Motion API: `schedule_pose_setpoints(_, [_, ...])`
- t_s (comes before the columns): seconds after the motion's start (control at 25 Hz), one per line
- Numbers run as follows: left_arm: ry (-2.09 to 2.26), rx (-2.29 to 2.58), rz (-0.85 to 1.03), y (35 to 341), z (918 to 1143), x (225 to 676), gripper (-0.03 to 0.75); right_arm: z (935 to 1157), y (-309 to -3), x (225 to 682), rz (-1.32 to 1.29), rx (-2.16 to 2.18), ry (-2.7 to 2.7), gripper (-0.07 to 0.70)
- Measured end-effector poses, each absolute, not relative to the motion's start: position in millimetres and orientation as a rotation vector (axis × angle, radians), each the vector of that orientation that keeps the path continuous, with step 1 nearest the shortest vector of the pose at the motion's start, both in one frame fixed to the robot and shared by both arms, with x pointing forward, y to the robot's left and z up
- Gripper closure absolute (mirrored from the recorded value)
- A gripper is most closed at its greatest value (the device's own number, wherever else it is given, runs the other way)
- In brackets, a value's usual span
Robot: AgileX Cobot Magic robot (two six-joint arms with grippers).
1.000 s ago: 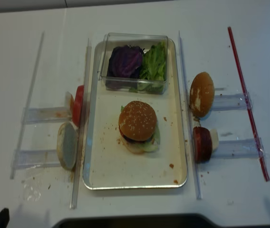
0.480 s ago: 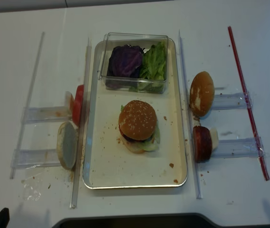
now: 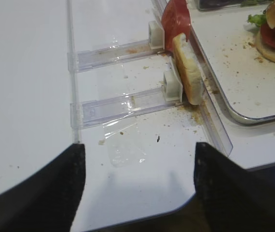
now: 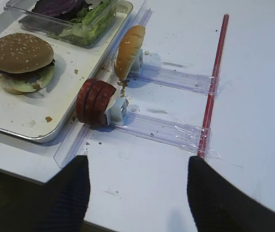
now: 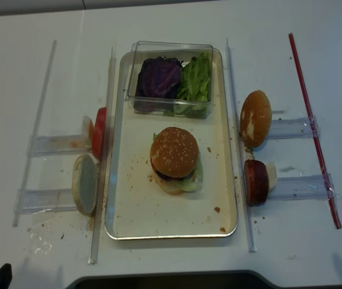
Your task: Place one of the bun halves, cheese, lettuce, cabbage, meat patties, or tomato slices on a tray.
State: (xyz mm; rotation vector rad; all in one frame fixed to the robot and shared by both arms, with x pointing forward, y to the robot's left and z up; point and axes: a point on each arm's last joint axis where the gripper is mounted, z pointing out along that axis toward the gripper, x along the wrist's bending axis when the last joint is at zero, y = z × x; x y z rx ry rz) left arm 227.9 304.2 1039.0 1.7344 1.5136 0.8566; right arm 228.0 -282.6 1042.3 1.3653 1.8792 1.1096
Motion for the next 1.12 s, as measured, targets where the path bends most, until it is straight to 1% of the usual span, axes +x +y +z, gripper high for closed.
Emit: schedule_pose_setpoints(1.12, [1.514,1.734,0.857,304.2,1039.0,227.9,0.277,1042.2,-282.6,227.9,1.109,1.366,1.881,0.184])
